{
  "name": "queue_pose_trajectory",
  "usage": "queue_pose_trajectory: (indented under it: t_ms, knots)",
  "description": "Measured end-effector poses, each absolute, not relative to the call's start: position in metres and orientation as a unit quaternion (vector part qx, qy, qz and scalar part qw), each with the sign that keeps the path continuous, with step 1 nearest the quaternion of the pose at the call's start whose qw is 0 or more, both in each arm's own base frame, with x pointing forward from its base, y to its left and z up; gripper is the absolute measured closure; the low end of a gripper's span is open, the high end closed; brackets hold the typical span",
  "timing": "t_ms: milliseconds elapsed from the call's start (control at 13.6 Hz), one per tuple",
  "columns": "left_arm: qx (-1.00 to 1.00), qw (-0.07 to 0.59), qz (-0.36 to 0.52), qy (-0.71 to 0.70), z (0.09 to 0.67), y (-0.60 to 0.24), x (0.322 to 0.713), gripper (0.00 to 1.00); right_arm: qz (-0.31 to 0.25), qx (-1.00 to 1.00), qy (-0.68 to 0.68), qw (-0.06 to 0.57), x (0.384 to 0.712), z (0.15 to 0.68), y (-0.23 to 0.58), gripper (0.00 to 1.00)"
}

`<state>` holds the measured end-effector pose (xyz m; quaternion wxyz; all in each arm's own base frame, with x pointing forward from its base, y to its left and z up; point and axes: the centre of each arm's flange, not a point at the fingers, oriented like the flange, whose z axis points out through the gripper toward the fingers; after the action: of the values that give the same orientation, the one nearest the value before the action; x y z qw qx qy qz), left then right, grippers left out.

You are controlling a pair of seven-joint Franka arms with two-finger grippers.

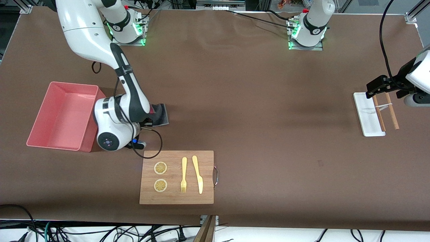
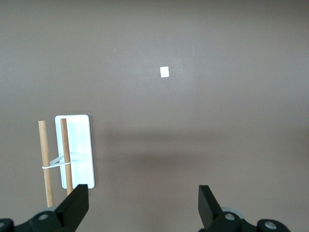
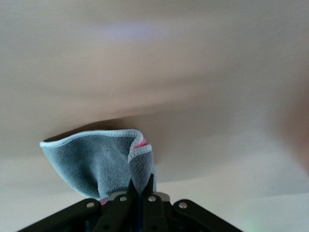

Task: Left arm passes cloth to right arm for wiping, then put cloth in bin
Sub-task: 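Carry the cloth with the right gripper over the pink bin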

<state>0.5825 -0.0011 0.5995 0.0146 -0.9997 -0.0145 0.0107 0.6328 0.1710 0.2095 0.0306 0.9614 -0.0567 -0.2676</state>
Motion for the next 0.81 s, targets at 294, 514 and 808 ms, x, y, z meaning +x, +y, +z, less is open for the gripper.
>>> queue_pose_trajectory:
  t_ms: [294, 514, 808]
  knots:
    - [-1.0, 0.014, 0.011, -0.018, 0.6, 0.002, 0.582, 0.0, -0.256, 0.965, -0.047, 0.024, 0.644, 0.268, 0.136, 0.95]
    - [-1.0, 0.014, 0.012, -0.018, 0.599, 0.003, 0.583, 0.0, -0.242, 0.969, -0.039, 0.011, 0.643, 0.343, 0.112, 0.95]
    - [-1.0, 0.014, 0.013, -0.019, 0.599, 0.004, 0.583, 0.0, -0.252, 0.968, -0.021, 0.003, 0.64, 0.406, 0.044, 0.95]
